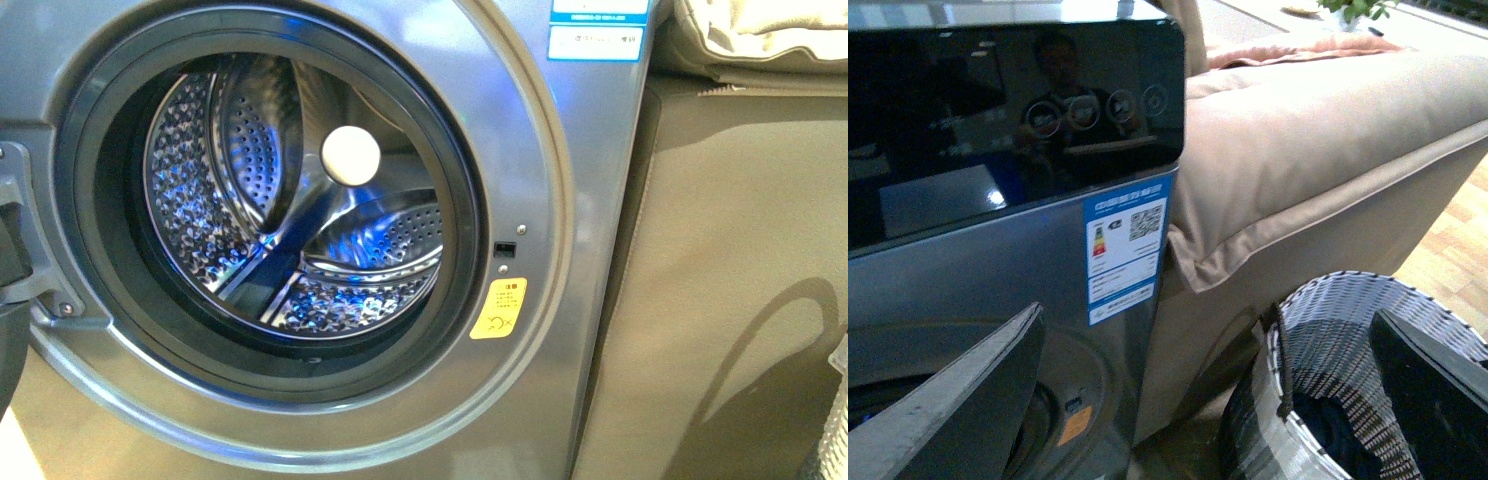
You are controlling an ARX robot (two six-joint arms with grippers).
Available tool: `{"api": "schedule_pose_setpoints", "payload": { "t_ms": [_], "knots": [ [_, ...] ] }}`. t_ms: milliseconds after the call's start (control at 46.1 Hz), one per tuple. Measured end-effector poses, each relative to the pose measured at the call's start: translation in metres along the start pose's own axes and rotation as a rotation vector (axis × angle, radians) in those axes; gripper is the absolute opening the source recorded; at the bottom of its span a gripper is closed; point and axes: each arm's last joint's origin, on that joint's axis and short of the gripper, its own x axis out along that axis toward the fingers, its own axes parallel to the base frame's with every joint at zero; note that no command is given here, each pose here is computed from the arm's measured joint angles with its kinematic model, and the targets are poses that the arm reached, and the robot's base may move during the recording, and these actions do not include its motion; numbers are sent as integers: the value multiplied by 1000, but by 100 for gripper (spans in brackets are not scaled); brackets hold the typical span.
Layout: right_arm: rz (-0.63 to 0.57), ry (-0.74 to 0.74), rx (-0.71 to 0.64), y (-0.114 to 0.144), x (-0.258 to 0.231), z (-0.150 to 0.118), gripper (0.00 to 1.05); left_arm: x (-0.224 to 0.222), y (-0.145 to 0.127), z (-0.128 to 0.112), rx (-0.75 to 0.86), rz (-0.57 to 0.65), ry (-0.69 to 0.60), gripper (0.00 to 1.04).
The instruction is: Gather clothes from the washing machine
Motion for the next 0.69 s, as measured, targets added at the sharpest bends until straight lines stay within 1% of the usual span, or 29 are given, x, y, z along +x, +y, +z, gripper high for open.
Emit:
{"api": "schedule_pose_setpoints", "payload": {
  "t_ms": [173,304,455,585,694],
  "knots": [
    [1,4,0,0,0,-5,2,0,3,3,22,44,-32,98],
    [1,3,0,0,0,-7,2,3,8,3,72,105,-68,98],
    [1,4,0,0,0,-18,2,4,21,3,142,238,-106,98],
    [1,2,0,0,0,-18,2,-1,39,4,141,357,-107,98],
    [1,2,0,0,0,-18,2,-13,59,3,120,469,-106,98]
  ]
}}
